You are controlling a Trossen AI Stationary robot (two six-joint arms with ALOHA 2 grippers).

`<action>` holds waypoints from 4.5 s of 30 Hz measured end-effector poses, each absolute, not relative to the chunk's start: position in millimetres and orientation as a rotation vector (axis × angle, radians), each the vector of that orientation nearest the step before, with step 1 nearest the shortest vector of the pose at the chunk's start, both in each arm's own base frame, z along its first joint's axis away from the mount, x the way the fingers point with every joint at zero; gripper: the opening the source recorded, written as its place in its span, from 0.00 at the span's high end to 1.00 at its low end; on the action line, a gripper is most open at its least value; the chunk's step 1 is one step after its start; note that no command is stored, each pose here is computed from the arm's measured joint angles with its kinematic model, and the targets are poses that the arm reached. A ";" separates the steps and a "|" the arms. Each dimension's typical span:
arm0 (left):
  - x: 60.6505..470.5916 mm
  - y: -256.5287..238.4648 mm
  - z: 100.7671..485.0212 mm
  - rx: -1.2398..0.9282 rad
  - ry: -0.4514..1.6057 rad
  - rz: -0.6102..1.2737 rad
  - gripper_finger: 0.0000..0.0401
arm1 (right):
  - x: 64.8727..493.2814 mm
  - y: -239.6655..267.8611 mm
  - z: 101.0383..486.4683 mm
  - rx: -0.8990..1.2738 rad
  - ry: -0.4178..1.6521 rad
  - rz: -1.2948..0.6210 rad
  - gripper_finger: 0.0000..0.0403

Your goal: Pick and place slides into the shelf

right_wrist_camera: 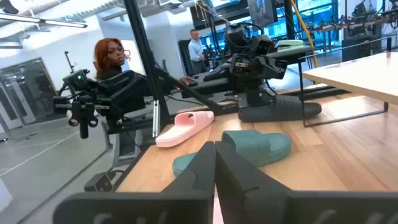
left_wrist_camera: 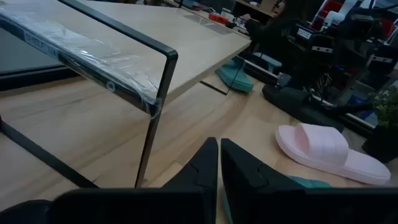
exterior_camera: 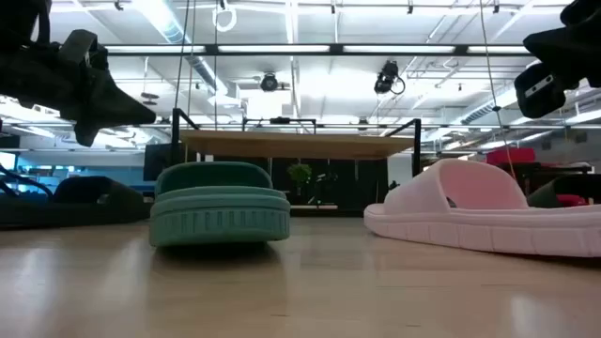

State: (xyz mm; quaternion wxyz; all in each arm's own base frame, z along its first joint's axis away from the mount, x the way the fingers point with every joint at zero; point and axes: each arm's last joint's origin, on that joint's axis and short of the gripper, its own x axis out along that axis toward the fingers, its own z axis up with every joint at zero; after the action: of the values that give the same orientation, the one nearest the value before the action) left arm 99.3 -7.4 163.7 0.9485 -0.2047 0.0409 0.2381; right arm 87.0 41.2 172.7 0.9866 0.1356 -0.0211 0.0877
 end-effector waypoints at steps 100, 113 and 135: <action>99.3 -7.4 163.7 -0.417 0.083 0.485 0.92 | 87.0 41.2 172.8 0.273 -0.043 0.176 0.97; 99.3 -7.4 163.7 -0.416 0.084 0.485 0.93 | 86.9 41.2 172.8 0.273 -0.043 0.176 0.97; 100.4 -7.7 169.3 -0.387 0.042 0.469 0.92 | 87.0 41.2 172.8 0.378 -0.033 0.178 0.97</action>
State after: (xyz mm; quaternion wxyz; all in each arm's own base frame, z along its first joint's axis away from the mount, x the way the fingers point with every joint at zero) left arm 100.4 -7.7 169.3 0.9539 -0.1905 0.0205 0.2311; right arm 87.0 41.2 172.8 0.9781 0.1875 -0.0166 0.0884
